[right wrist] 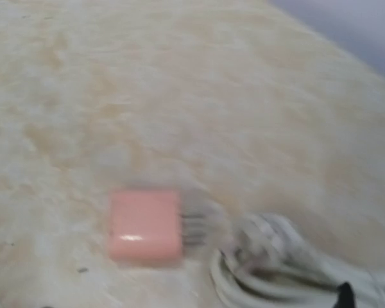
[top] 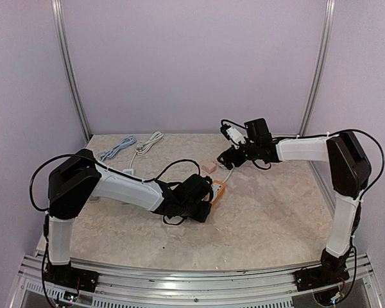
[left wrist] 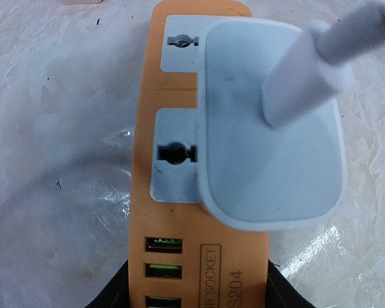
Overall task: Insert the plug
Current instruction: Move the socket to the center of the board, then pick up the plug from the center of the board, then pass from the right arm to the left, then pass from the left arm to the right
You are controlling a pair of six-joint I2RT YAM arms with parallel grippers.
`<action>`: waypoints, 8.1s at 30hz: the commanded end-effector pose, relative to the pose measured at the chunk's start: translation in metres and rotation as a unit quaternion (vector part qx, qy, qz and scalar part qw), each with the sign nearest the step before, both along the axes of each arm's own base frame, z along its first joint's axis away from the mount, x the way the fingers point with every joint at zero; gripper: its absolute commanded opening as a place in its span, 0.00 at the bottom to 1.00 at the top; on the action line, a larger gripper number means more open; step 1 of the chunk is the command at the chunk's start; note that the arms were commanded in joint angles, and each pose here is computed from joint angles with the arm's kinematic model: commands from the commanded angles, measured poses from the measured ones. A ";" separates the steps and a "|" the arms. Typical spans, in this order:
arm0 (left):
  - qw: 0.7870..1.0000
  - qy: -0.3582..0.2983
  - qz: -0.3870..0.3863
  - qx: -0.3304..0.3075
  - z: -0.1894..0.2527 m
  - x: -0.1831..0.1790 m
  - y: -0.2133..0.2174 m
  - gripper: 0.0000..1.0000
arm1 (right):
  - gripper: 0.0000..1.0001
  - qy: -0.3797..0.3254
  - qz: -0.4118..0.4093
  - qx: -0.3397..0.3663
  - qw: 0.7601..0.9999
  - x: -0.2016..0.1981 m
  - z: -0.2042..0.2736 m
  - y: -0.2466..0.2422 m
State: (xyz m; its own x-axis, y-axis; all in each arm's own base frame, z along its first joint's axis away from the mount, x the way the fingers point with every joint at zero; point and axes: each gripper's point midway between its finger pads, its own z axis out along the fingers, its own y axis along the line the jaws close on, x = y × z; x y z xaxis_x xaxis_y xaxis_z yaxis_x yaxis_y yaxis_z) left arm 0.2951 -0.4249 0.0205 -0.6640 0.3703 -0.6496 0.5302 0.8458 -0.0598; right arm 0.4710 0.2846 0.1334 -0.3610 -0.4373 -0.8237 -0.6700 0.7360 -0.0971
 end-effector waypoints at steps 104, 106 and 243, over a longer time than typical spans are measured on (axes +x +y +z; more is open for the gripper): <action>0.657 -0.493 -0.567 -0.062 0.229 -0.127 -0.019 0.99 | 0.27 0.157 0.286 0.206 0.923 -0.310 0.119 -0.003; 0.650 -0.480 -0.585 -0.064 0.223 -0.131 -0.024 0.99 | 0.27 0.163 0.303 0.210 0.915 -0.319 0.121 -0.001; 0.822 -0.252 -0.472 -0.197 0.207 -0.140 -0.076 0.00 | 0.63 -0.015 0.372 -0.009 0.928 -0.314 0.102 -0.015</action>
State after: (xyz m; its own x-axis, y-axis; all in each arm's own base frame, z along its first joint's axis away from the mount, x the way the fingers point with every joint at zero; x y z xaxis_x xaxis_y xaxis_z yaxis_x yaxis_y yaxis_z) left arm 0.1696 -0.5019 0.1970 0.1447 0.3629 -0.9205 0.9840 0.0452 0.1725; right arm 0.1617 0.2666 0.2379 0.0459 -0.5749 -0.8169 -0.9875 0.0976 -0.1241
